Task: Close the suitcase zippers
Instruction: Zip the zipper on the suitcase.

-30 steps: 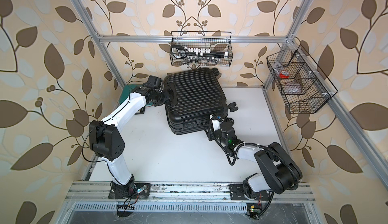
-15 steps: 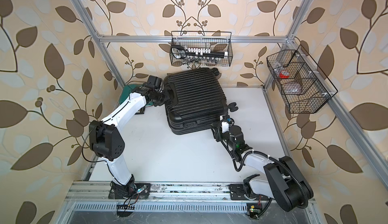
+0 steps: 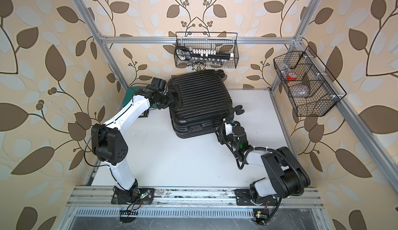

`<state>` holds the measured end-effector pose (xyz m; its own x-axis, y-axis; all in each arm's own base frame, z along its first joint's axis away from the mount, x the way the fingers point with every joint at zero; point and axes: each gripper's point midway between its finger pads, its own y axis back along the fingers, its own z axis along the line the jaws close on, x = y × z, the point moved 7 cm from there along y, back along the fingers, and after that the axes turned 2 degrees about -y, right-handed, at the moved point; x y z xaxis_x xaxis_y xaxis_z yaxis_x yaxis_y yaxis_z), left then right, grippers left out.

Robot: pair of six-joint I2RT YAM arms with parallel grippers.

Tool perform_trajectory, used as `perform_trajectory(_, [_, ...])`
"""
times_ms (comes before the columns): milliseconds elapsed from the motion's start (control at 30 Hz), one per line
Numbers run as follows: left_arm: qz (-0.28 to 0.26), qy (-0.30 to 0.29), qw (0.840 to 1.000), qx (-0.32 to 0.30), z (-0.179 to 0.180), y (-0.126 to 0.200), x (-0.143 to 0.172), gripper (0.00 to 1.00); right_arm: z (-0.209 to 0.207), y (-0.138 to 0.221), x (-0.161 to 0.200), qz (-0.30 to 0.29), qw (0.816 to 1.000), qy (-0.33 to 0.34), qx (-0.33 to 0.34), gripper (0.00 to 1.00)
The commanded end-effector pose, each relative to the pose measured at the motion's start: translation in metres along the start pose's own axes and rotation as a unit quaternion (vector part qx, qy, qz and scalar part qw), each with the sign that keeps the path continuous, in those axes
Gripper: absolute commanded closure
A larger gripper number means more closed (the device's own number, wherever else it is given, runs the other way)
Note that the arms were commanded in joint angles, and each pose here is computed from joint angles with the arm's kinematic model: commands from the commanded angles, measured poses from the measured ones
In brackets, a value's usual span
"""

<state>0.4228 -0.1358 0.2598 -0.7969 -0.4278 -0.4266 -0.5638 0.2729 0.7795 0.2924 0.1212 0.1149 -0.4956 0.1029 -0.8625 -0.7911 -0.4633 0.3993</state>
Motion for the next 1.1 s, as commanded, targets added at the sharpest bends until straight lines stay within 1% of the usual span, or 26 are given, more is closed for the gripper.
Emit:
perform_trajectory(0, [-0.029,-0.007,0.994,0.110,-0.038,0.049,-0.011,0.79,0.003,-0.006,-0.011,-0.023,1.000,0.015,-0.014,0.48])
perform_trajectory(233, [-0.025,-0.009,0.993,0.117,-0.040,0.050,-0.011,0.79,0.001,-0.014,-0.013,-0.036,0.999,0.016,-0.013,0.51])
perform_trajectory(467, [-0.023,-0.013,0.993,0.116,-0.040,0.050,-0.011,0.79,0.000,-0.020,-0.014,-0.055,0.998,0.013,-0.017,0.58])
perform_trajectory(567, [-0.020,-0.012,0.993,0.119,-0.041,0.049,-0.011,0.79,-0.001,-0.021,-0.015,-0.063,0.998,0.015,-0.014,0.66])
perform_trajectory(700, [-0.016,-0.008,0.992,0.122,-0.041,0.047,-0.010,0.79,-0.001,-0.020,-0.017,-0.071,0.997,0.021,-0.012,0.81])
perform_trajectory(767, [-0.014,-0.004,0.992,0.125,-0.042,0.046,-0.010,0.79,0.000,-0.018,-0.017,-0.073,0.997,0.022,-0.016,0.91])
perform_trajectory(867, [-0.013,0.005,0.991,0.133,-0.044,0.046,-0.010,0.80,0.003,-0.014,-0.015,-0.073,0.997,0.024,-0.028,1.00])
perform_trajectory(1067, [-0.010,0.025,0.989,0.142,-0.046,0.044,-0.010,0.80,0.013,-0.007,-0.007,-0.064,0.996,0.032,-0.051,1.00])
